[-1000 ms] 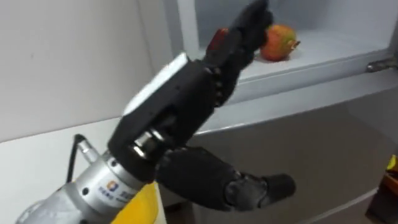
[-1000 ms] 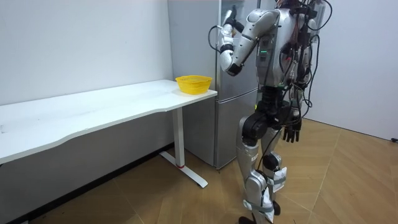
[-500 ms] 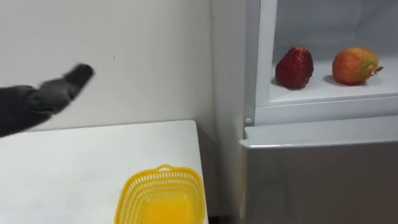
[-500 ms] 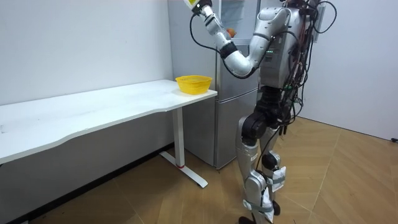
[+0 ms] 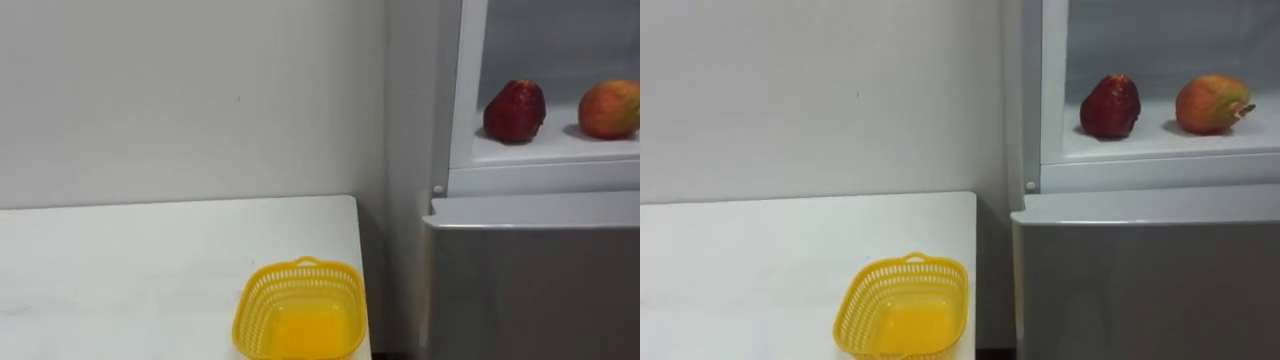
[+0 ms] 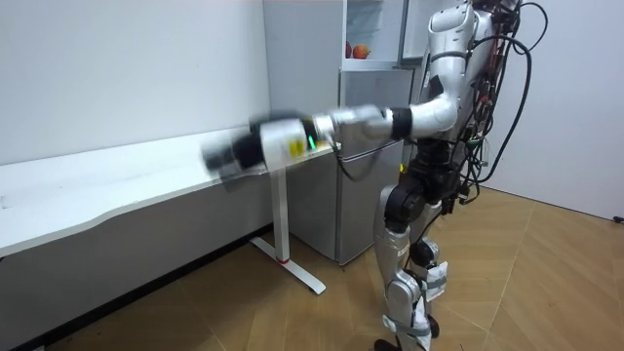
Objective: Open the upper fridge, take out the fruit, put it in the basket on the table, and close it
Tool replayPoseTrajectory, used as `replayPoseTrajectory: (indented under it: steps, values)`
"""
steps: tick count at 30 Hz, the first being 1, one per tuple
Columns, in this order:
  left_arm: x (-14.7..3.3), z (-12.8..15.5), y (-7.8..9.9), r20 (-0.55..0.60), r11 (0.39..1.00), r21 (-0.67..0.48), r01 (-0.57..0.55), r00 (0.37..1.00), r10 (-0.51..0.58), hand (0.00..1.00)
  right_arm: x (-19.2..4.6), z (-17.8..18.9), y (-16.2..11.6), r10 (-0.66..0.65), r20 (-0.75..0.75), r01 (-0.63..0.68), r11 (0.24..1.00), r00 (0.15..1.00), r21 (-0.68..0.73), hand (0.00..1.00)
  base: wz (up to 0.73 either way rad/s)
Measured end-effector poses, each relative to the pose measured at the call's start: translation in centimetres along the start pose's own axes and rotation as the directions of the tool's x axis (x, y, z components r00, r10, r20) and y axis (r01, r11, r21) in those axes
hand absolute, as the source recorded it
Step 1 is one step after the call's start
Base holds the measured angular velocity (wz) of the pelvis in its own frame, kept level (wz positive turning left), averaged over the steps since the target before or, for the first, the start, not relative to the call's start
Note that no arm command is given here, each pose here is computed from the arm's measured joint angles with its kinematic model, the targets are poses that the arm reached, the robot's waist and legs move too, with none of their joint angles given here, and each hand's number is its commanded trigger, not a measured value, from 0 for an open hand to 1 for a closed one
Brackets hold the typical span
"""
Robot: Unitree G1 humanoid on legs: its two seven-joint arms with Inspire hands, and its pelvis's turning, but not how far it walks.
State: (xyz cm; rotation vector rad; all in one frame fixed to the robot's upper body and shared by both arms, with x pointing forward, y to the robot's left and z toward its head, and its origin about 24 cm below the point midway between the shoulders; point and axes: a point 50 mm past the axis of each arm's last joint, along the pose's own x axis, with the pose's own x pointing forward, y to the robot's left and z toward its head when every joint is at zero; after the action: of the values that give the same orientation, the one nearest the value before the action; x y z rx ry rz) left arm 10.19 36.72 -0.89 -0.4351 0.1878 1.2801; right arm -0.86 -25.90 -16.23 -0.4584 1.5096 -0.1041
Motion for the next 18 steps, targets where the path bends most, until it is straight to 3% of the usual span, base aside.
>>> replayPoseTrajectory:
  steps: [3, 6, 12, 18]
  values:
    - [-0.3, -5.1, 3.4, -0.222, 0.990, 0.053, -0.133, 0.965, 0.141, 0.00, 0.0, -0.2, 0.0, 0.008, -0.009, -0.008, 1.000, 1.000, 0.012, 0.00, 0.17]
    - [-1.4, -8.5, 5.1, -0.349, 0.972, 0.112, -0.206, 0.908, 0.233, 0.00, 0.0, -0.1, 0.1, 0.008, -0.009, -0.008, 1.000, 1.000, -0.004, 0.00, 0.07]
    - [-2.7, -11.9, 8.1, -0.453, 0.927, 0.206, -0.313, 0.809, 0.374, 0.00, 0.1, 0.3, 0.0, 0.009, 0.001, -0.009, 1.000, 1.000, 0.000, 0.00, 0.07]
    - [-4.1, -13.6, 9.6, -0.494, 0.908, 0.286, -0.305, 0.765, 0.413, 0.00, 0.1, 0.4, 0.2, 0.052, 0.014, -0.052, 0.999, 0.999, 0.002, 0.00, 0.01]
